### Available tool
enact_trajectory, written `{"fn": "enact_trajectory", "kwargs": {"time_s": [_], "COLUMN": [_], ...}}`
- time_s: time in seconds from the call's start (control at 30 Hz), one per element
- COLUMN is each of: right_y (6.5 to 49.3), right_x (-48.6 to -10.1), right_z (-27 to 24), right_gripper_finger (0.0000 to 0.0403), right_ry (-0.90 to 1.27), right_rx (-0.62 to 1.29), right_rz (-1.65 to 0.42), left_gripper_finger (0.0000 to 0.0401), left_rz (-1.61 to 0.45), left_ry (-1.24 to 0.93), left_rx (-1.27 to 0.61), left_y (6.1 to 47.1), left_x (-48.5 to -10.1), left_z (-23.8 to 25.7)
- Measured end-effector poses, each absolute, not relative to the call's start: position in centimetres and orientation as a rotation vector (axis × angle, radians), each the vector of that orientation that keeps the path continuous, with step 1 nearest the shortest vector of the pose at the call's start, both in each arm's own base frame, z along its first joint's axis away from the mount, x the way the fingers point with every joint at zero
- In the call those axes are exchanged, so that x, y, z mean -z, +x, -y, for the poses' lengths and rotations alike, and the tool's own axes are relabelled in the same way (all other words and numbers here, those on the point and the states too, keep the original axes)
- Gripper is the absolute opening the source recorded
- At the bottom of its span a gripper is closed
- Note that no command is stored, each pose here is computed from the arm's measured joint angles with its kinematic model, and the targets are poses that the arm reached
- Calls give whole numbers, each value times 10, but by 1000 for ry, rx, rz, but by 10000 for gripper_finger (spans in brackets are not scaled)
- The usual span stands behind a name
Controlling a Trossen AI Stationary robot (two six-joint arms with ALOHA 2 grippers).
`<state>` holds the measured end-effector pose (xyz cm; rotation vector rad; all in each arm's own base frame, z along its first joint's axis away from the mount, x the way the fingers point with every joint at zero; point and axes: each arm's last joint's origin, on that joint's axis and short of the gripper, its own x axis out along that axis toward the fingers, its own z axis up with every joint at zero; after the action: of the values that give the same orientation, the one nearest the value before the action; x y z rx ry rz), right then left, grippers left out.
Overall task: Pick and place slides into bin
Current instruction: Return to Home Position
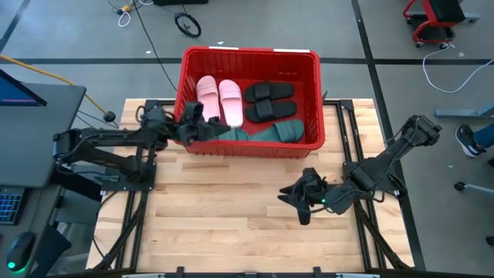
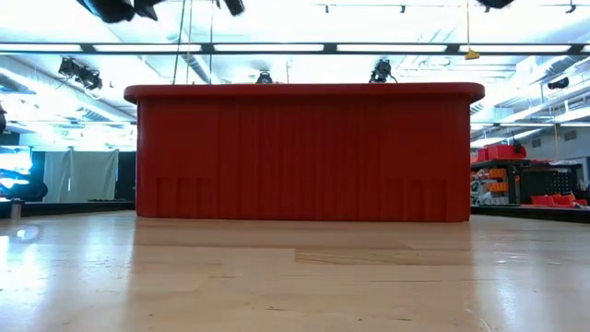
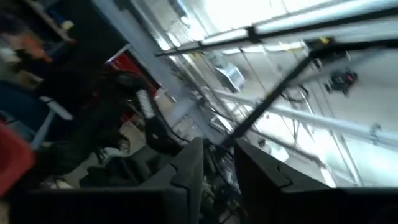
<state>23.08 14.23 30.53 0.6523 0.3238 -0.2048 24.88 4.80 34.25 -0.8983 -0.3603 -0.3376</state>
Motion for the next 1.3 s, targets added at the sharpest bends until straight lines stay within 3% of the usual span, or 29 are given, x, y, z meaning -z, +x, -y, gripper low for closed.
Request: {"fn": "enact_trajectory", "kwargs": {"time_s": [0.23,0.47,0.63,0.77,0.97,1.13,1.3], "right_y": [209,185,174,168,164,162,158], "right_x": [-329,-353,-364,-371,-385,-391,-391], "right_z": [-139,-130,-121,-117,-116,-118,-123], "right_gripper_finger": [130,130,130,130,130,130,130], "right_ry": [672,754,689,529,449,454,373], "right_rx": [106,-121,-164,-200,-286,-393,-428], "right_rz": [-281,-308,-257,-200,-85,-54,-38], "left_gripper_finger": [61,28,15,12,24,33,36], "left_rz": [417,490,422,329,151,283,359], "left_ry": [-778,-684,-635,-686,-713,-532,-380], "left_rx": [489,621,741,856,856,885,972], "left_y": [226,194,180,178,185,174,138], "left_x": [-366,-387,-391,-389,-375,-382,-394], "left_z": [-10,18,27,36,48,53,53]}}
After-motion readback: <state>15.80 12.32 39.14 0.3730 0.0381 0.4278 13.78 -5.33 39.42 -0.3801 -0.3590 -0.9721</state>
